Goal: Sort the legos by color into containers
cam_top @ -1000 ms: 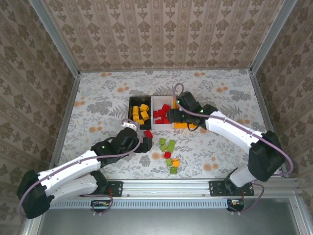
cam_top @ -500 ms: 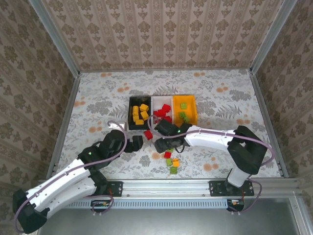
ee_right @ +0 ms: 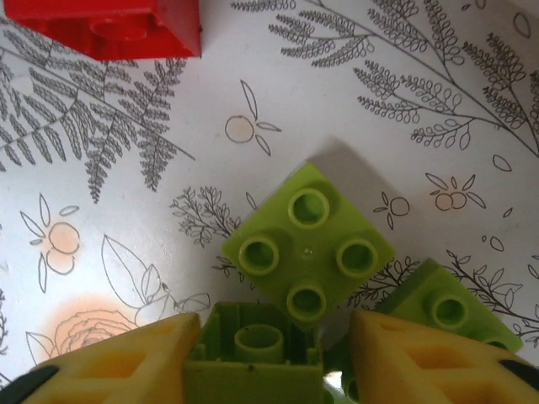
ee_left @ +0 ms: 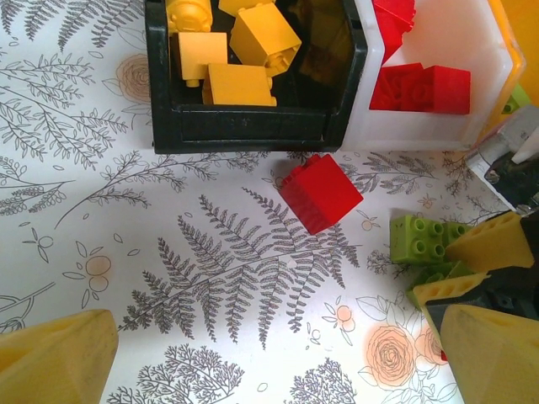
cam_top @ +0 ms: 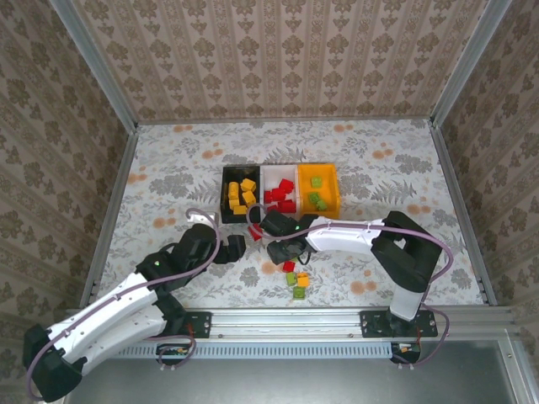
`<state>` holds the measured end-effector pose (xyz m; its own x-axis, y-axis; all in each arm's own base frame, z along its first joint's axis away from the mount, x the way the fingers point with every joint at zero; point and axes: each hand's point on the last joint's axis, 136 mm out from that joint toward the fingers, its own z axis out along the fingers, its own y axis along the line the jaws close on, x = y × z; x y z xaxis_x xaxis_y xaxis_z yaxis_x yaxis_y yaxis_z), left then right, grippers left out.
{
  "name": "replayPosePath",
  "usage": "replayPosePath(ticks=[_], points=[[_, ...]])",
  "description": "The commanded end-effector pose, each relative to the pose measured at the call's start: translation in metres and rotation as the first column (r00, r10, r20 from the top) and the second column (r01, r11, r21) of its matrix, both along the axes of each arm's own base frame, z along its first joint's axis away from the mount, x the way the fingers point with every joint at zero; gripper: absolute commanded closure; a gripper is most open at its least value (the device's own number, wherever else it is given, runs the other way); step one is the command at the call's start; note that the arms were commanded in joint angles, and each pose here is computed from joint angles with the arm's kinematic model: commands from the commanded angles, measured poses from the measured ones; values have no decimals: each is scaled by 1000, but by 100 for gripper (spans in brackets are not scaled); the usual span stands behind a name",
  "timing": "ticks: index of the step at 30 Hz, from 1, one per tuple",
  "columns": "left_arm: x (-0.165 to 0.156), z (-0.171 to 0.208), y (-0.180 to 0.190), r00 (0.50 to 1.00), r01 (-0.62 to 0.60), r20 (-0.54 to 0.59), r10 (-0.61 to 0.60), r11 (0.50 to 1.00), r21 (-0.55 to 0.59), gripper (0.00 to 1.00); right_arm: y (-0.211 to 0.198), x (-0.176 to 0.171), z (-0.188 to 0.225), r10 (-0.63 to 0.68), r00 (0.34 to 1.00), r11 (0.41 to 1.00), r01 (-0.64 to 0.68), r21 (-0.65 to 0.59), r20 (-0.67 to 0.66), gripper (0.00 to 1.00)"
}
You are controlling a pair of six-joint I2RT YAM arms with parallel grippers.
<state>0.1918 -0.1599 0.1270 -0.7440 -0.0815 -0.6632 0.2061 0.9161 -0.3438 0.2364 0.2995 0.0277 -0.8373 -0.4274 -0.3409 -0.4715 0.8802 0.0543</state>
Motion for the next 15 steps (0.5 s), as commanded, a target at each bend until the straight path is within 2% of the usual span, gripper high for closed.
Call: replayPosePath(ticks=[1, 5, 9, 15], points=[[0, -1, -2, 1000, -6, -10, 6, 1000, -22, 0, 4, 4, 2, -13, 1000, 1000, 13, -4, 17, 56], [0, 1, -4, 1000, 2, -9, -2, 1000, -31, 0, 9, 6, 20, -10, 999, 999, 8, 52, 42, 65], [1, 4, -8, 1000, 13, 0, -13, 999, -44, 0, 2, 14, 54, -55, 994, 992, 42, 122, 99, 68], [3, 4, -10, 1000, 14, -5, -15, 999, -40, 0, -54, 56, 114, -242, 952, 954, 197, 225, 190, 68]])
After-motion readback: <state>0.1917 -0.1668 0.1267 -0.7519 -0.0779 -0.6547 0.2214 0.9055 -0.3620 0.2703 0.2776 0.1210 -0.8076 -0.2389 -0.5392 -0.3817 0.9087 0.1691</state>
